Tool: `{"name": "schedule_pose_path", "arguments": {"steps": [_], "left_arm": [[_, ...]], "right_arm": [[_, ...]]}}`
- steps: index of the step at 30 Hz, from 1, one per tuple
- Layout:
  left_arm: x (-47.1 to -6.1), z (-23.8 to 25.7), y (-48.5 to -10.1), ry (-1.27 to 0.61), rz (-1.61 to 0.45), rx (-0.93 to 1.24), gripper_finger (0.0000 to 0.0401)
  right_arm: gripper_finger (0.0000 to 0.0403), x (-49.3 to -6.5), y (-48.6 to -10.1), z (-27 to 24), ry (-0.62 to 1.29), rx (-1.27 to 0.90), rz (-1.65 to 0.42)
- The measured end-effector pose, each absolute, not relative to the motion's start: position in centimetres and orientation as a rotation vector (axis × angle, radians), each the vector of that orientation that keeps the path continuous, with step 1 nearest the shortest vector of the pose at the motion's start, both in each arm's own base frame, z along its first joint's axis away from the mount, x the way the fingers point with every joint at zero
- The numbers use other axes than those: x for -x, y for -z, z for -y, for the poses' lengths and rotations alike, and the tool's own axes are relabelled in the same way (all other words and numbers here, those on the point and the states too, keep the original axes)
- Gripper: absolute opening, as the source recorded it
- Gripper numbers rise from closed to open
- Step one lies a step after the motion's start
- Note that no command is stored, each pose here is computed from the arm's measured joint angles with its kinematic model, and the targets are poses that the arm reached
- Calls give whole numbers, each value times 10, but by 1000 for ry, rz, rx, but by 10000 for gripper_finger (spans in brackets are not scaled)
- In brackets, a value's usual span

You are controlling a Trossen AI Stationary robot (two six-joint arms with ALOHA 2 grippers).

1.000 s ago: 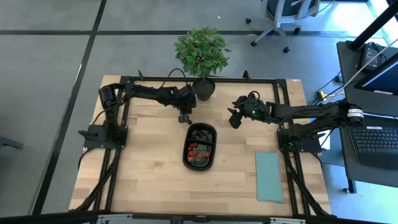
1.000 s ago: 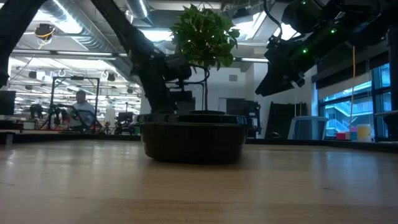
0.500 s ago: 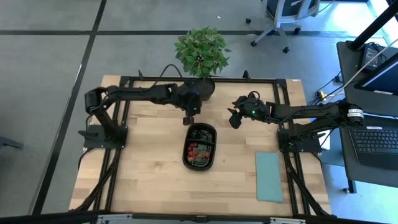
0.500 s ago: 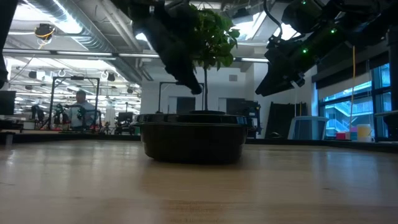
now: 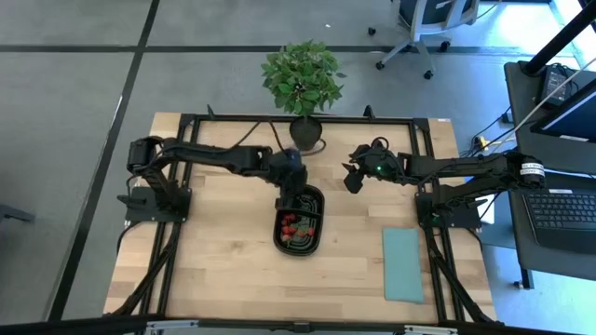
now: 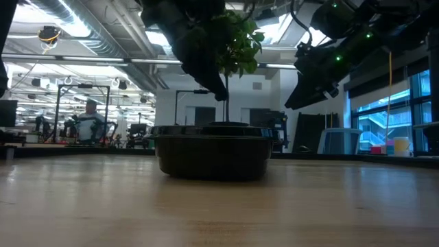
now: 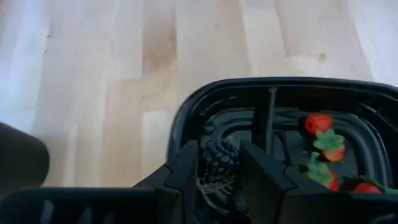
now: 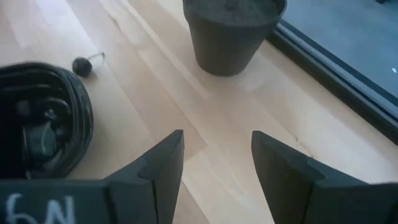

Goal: Pick and placing Produce into tupperware
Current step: Put the top black cherry into the black container with the other black fruits

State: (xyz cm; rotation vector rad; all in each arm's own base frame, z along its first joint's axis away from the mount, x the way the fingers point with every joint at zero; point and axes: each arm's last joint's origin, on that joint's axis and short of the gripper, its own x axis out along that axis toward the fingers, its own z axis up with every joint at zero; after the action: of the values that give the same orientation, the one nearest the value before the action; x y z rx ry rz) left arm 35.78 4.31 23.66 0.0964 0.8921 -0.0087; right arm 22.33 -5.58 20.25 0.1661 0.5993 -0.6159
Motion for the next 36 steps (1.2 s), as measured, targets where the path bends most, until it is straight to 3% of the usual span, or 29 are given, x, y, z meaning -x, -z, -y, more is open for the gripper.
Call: {"name": "schedule_pose_path", "arguments": {"steps": [14,25,36], "left_arm": [[-378,-16,-193,23,-979,-43,98],[-379,-11,-192,19,-976,-60,98],[-378,-26,-192,-118,-981,-45,99]], "right_arm": [[191,-223,-200,46,586,-172,-634],[191,-224,-199,36,558,-204,-631],[191,-225,-199,36,559,-206,-629]]}}
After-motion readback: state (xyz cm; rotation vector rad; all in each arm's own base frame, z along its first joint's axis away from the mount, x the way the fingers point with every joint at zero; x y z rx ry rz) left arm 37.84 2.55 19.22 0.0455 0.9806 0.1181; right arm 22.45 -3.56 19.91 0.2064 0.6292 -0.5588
